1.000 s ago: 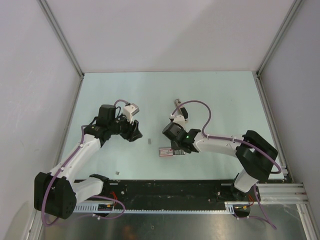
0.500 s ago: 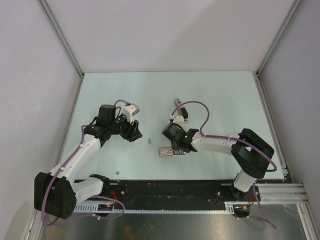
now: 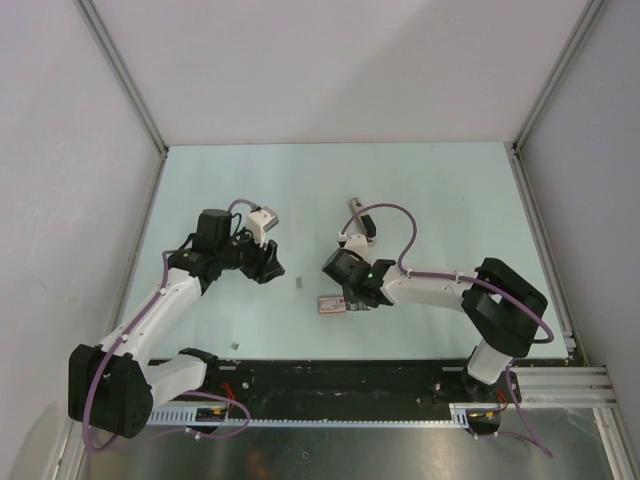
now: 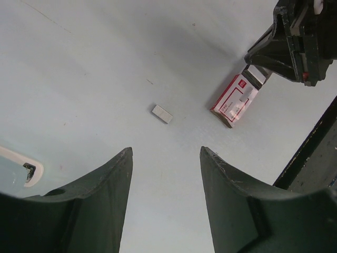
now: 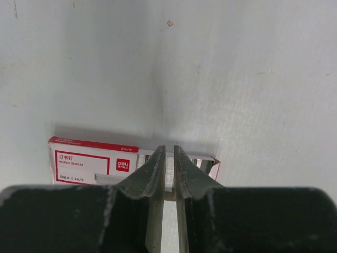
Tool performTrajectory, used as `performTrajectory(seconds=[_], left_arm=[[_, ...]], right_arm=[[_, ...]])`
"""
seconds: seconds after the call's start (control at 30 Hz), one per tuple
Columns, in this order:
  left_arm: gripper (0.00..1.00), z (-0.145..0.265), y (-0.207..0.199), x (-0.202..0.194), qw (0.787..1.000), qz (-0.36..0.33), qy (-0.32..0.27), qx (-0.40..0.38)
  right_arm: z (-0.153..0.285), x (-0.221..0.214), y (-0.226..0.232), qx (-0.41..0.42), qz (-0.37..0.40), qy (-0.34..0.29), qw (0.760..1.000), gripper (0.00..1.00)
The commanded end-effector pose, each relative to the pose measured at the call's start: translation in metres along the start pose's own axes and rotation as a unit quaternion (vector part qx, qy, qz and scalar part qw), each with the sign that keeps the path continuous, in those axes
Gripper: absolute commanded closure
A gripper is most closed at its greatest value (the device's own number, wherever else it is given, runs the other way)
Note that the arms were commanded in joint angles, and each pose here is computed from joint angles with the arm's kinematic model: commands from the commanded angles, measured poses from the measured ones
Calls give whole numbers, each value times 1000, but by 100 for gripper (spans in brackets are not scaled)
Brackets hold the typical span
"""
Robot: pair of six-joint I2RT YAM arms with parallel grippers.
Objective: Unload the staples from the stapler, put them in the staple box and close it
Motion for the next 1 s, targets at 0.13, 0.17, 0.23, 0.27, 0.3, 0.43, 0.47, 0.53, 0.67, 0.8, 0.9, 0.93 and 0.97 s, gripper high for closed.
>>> performTrajectory(seconds=[0.13,0.17,0.23,0.27,0.3,0.43,0.47,0.53,0.67,0.8,0.9,0.93,0.97], left_arm=[[41,5,-1,9,999,-43,-21,-12],[41,5,-1,9,999,-43,-21,-12],[41,5,-1,9,999,-43,-21,-12],[41,6,-2,9,999,-44,-21,-12],[42,5,-2,9,999,-43,-21,-12],[41,5,-1,8,999,-44,-20,-11],[41,5,-1,8,999,-44,-19,-11],[41,5,-1,8,999,-44,-19,-11],[42,5,-1,8,999,-44,-18,-10],[42,6,-1,7,999,-44,-18,-9],[42,6,-1,8,999,-44,-19,-9],[42,6,-1,7,999,-44,-19,-9],[42,6,-2,8,999,-44,-19,-9]], right_arm=[[9,7,8,0,-1,-22,1000,85],[10,6,8,-1,0,-21,1000,85],[11,5,7,-5,2,-20,1000,85],[11,4,6,-7,3,-18,1000,85],[12,3,6,-9,4,-18,1000,85],[17,3,3,-11,3,-20,1000,86],[19,3,3,-11,2,-21,1000,86],[21,4,2,-11,0,-22,1000,86],[26,5,2,-7,0,-25,1000,86],[28,7,4,4,-4,-28,1000,85],[26,9,6,12,-8,-29,999,84],[25,9,7,13,-9,-28,999,84],[23,9,7,15,-10,-26,999,84]])
Point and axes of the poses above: each gripper's point midway between its finger pads, its own z axis back along the fingers, its own y axis along the line the jaws close on, x = y × z, the point moved 10 cm from there along z, back along the fingers, and after that the axes turned 9 degrees about -z, right-handed, at the moved point
